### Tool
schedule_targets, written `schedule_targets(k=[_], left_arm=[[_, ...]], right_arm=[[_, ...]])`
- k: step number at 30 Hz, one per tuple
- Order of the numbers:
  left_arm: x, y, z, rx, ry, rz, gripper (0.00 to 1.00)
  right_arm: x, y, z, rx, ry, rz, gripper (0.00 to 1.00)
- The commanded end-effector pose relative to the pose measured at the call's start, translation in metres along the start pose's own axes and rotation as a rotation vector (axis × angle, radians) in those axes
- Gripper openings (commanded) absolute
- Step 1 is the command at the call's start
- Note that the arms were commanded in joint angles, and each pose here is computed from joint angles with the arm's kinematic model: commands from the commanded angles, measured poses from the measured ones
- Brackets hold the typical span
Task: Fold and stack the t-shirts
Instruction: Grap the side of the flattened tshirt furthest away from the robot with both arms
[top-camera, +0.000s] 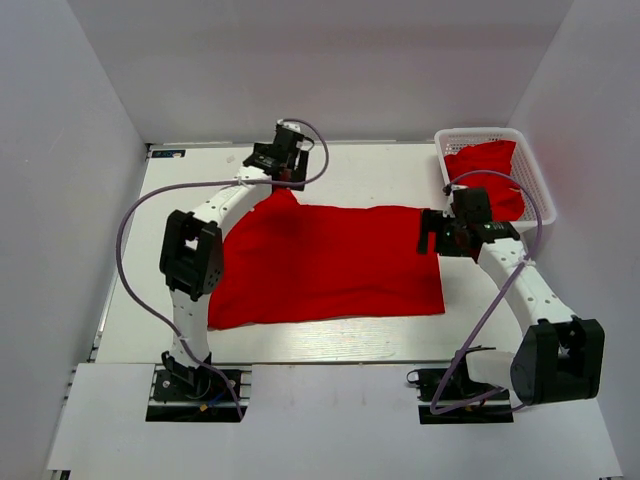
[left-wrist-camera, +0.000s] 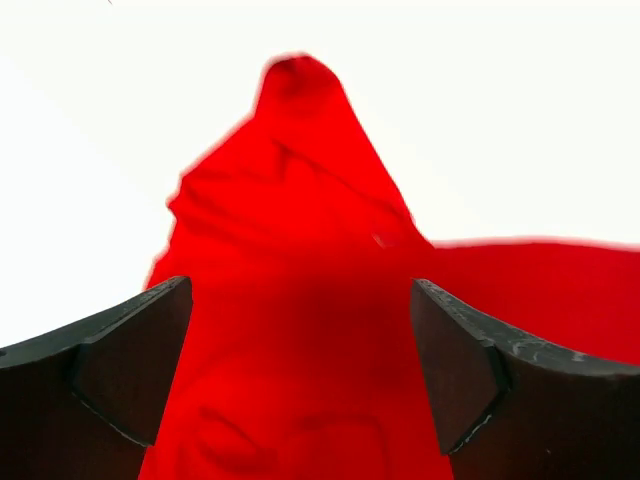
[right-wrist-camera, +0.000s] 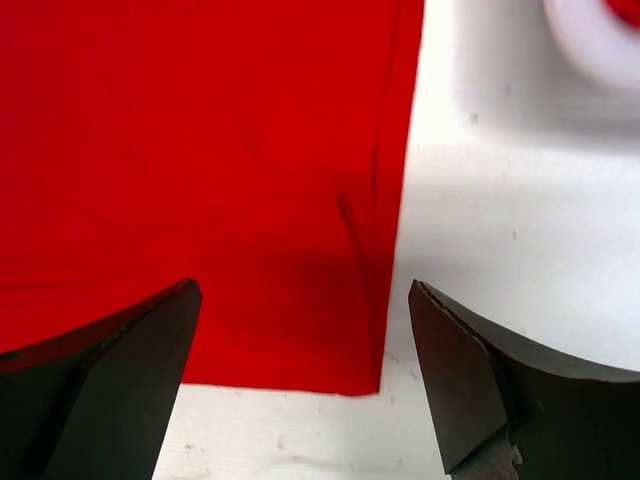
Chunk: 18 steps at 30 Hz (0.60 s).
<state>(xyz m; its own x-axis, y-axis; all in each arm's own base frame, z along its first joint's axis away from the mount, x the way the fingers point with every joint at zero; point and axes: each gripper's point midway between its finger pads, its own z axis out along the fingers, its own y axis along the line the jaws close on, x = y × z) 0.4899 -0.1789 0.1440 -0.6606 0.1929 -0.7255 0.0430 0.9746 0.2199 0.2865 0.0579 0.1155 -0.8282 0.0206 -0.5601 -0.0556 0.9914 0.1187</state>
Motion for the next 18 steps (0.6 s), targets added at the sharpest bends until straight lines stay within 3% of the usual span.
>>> schedule_targets(k=[1,7,16,18], left_arm=[[-0.005,0.01,0.024,0.064,0.025,0.028,1.0],[-0.026,0.008,0.063,0.134,0.002,0.07,1.0],[-0.019,0.018,0.13,0.137,0.009,0.072,0.81],[-0.017,0.012,0.137,0.161,-0.003,0.078,0.81]], right_arm=[[-0.047,0.016,-0.006,-0.065,-0.127,-0.022,0.9],[-0.068,0.021,0.006,-0.074,-0.123,-0.018,0.9],[-0.071,0.017,0.02,-0.043,-0.091,0.014,0.9],[-0.071,0.017,0.022,-0.044,-0.085,0.015,0.9]])
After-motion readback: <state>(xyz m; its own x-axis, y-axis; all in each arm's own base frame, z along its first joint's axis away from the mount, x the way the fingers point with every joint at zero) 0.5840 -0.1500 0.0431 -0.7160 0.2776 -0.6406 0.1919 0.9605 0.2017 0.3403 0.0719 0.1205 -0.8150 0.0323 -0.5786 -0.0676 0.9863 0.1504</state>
